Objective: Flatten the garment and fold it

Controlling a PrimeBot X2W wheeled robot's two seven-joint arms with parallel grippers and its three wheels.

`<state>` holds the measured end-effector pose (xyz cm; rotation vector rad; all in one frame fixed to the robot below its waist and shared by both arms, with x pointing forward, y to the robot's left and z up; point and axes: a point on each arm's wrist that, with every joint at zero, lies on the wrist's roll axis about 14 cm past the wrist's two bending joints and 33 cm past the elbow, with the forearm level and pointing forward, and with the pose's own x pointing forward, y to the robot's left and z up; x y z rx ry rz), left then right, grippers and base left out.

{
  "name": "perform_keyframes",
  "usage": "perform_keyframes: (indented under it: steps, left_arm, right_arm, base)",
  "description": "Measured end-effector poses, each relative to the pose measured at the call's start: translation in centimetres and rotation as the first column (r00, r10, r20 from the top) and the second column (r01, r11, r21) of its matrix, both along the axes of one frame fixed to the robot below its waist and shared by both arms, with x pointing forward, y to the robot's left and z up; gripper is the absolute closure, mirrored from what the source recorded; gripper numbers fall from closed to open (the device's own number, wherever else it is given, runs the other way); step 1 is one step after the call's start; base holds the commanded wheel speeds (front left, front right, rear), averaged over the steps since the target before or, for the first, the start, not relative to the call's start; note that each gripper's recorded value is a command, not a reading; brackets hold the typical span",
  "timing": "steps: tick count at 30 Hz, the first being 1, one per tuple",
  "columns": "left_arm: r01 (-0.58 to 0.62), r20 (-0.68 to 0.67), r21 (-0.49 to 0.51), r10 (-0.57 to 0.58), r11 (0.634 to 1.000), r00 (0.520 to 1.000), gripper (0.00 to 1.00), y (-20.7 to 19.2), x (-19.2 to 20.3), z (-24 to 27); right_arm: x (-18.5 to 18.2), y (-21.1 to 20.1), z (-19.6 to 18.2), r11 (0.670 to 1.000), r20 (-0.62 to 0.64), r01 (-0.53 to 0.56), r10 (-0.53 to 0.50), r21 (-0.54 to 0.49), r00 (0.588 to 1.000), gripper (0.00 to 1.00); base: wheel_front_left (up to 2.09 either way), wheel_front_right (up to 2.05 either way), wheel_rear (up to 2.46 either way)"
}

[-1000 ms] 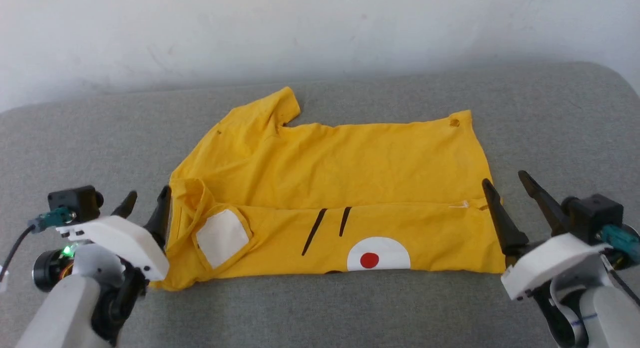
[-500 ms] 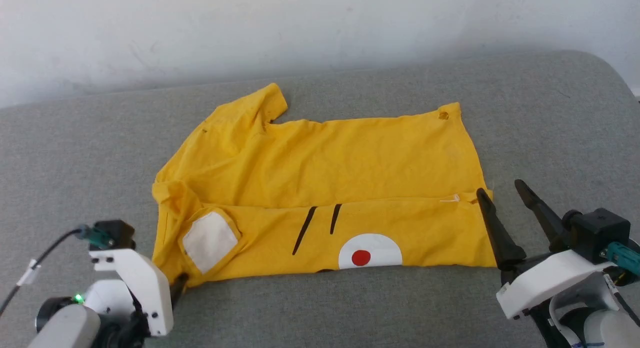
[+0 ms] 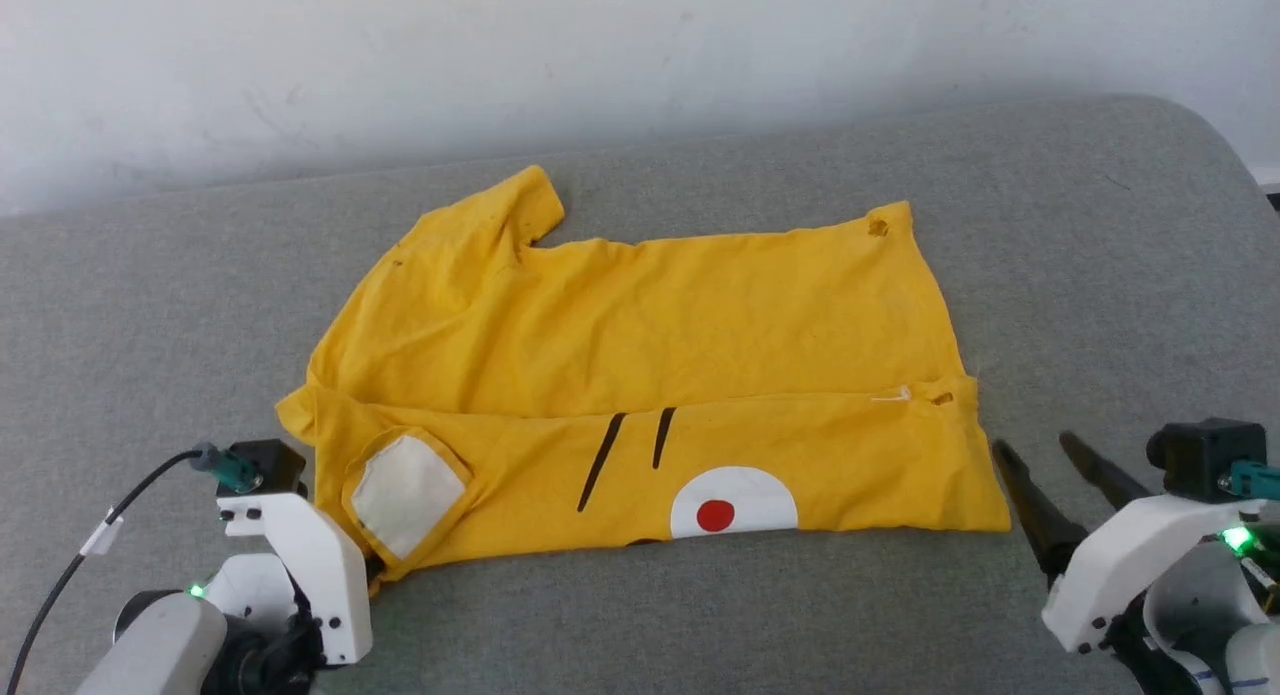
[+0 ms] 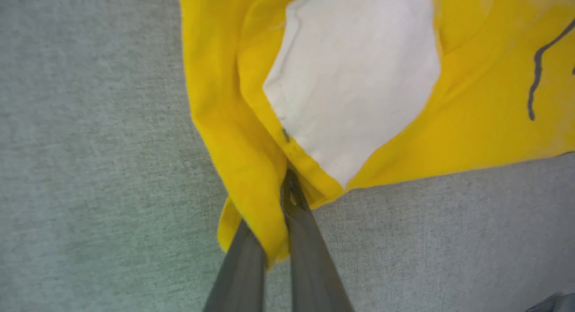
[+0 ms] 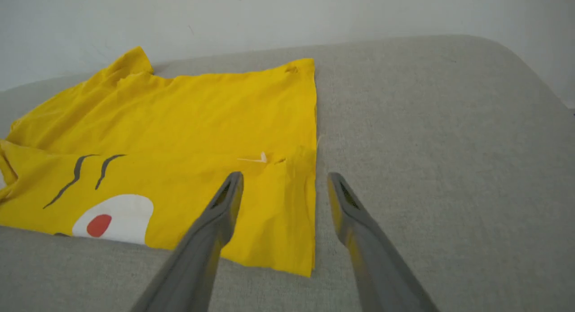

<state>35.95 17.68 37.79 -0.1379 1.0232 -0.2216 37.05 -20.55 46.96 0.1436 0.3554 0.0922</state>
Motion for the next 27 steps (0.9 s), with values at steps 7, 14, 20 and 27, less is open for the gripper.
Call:
perform_keyframes:
  steps: [7,14,20,27]
  left_arm:
    - [-0.039,0.048,-0.050,0.042,0.998,0.998,1.00,0.2,0.4,0.6]
    - [-0.053,0.101,-0.083,0.061,0.995,0.993,1.00,0.0,0.5,1.7]
    - [-0.072,0.104,-0.091,0.081,0.993,0.991,1.00,0.5,0.1,1.6]
    - [-0.078,0.171,-0.114,0.097,0.990,0.980,1.00,0.6,0.1,2.9]
  right_arm:
    - [-0.8,-0.3,-5.5,0.998,-0.303,-0.018,0.037,0.068,0.952,0.00]
    - [-0.1,1.6,-9.5,0.992,-0.511,-0.069,0.115,0.108,0.852,0.00]
    - [0.3,2.1,-10.8,0.986,-0.632,-0.098,0.161,0.134,0.758,1.00]
    - [1.1,2.6,-9.1,0.983,-0.569,-0.141,0.181,0.114,0.802,1.00]
  base:
    - [0.00,0.00,0.00]
    - [0.00,0.00,0.00]
    - [0.00,0.00,0.00]
    - [0.00,0.00,0.00]
